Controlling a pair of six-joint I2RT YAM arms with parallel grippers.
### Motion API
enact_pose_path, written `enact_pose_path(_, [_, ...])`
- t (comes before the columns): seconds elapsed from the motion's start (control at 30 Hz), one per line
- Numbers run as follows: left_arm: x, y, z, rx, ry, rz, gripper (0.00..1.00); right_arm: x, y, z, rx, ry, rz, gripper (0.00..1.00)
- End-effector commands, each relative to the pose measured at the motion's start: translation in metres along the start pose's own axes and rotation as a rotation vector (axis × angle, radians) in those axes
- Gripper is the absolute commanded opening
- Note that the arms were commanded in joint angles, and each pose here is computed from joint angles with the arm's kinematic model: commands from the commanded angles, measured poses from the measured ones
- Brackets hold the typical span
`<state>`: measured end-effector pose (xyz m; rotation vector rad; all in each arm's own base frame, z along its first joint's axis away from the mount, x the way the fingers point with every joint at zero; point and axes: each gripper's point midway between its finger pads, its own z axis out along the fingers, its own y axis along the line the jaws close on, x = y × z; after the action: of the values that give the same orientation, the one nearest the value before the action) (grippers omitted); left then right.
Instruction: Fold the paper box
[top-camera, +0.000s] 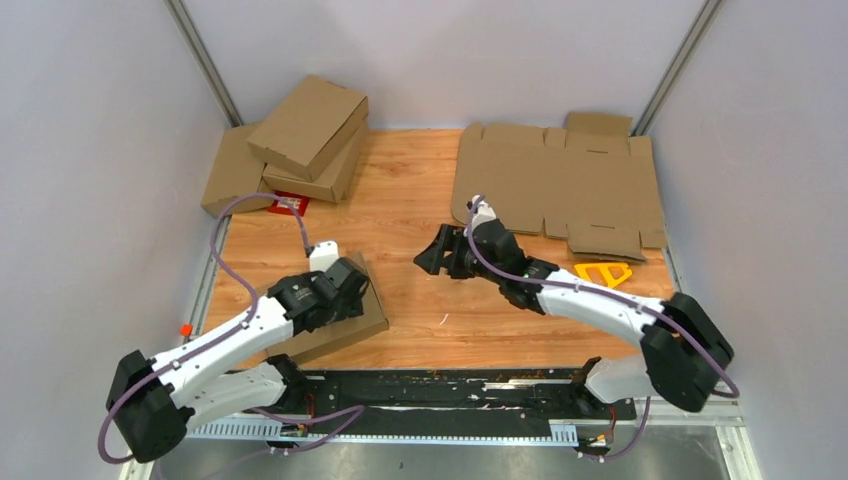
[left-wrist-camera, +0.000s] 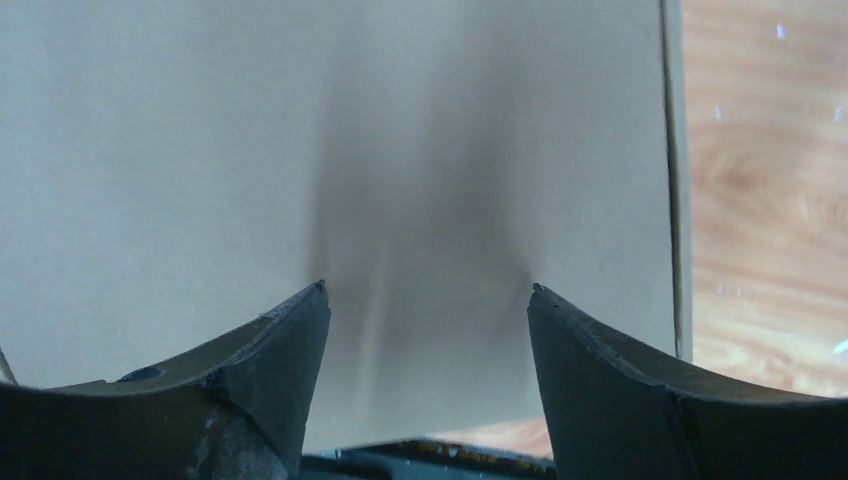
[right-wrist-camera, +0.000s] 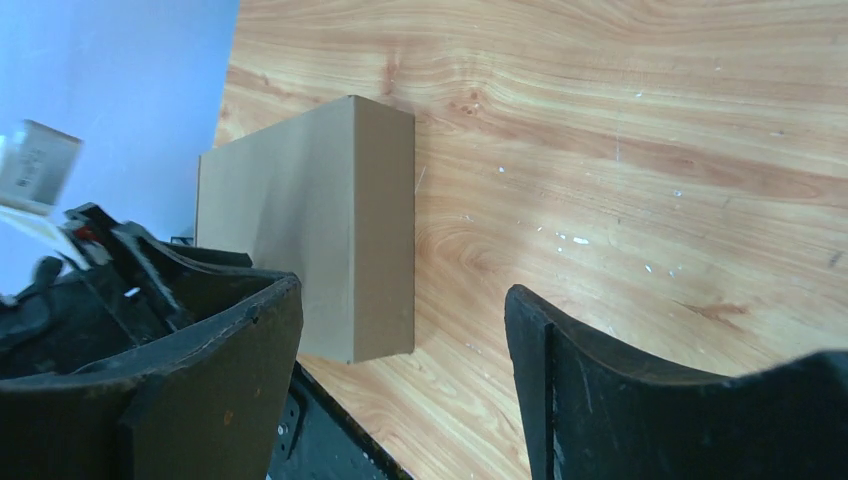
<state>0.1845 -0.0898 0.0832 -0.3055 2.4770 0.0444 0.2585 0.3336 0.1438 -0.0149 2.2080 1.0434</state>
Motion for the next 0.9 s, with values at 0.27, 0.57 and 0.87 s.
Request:
enact_pose_path(0.27, [0.047,-0.017,-0.063,-0.183,0.075,0.059,0.81,-0.02,-0.019,-0.069,0.075,-0.12,-0.155,0.76])
enact_pose_path(0.57, [0.093,-0.061,-0.043,0.078,0.102,0.014,0.81,-0.036,-0.022,-0.116,0.075,-0.227,-0.198,0.79])
enact_pose_path(0.87, [0.057,-0.024,0.0,0.037,0.017,-0.027,0.81,-0.048,-0.027,-0.163,0.099,-0.32,-0.245,0.82])
